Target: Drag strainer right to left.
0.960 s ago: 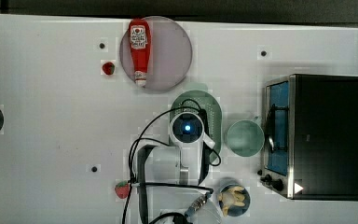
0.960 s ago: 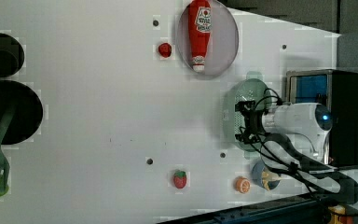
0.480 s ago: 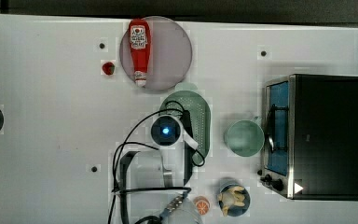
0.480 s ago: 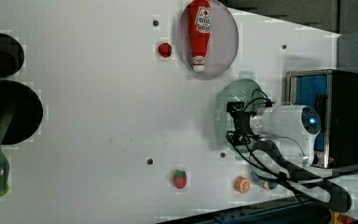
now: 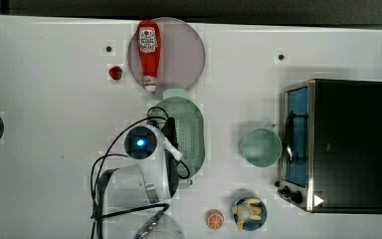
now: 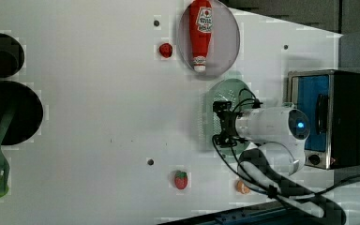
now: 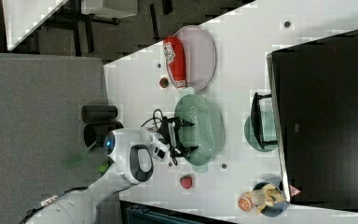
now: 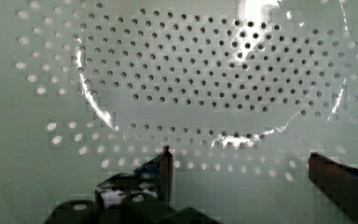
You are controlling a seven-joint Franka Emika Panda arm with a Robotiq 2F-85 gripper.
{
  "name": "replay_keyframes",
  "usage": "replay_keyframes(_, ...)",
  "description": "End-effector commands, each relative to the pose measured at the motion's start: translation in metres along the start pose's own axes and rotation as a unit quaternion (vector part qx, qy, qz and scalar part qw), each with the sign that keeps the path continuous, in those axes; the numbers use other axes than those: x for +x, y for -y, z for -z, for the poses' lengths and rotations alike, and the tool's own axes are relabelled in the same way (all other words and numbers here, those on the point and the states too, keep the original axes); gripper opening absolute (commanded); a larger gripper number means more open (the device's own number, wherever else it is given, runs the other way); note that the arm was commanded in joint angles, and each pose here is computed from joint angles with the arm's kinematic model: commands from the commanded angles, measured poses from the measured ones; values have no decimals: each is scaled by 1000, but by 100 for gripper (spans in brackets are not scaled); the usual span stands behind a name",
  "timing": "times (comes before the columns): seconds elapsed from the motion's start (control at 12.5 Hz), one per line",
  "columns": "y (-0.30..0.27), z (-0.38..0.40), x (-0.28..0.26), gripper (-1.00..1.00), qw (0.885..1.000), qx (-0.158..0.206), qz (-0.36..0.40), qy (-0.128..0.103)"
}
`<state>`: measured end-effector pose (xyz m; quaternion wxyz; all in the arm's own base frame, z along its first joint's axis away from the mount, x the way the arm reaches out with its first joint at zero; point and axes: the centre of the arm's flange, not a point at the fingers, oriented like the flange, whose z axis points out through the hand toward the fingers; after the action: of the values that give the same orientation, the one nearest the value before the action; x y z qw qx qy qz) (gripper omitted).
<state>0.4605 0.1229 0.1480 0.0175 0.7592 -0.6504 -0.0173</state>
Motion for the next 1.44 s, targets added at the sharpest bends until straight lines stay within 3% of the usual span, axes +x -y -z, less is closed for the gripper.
replay_keyframes(0.08,1,6,-46,100,999,2,-35,5)
replay_keyframes(0.56,20,1,-98,100,999,11,-46,10)
replay_keyframes(1.04,41,3,-154,100,999,-16,-40,22)
replay_keyframes(1.44,55,3,-206,100,998,-11,-47,39)
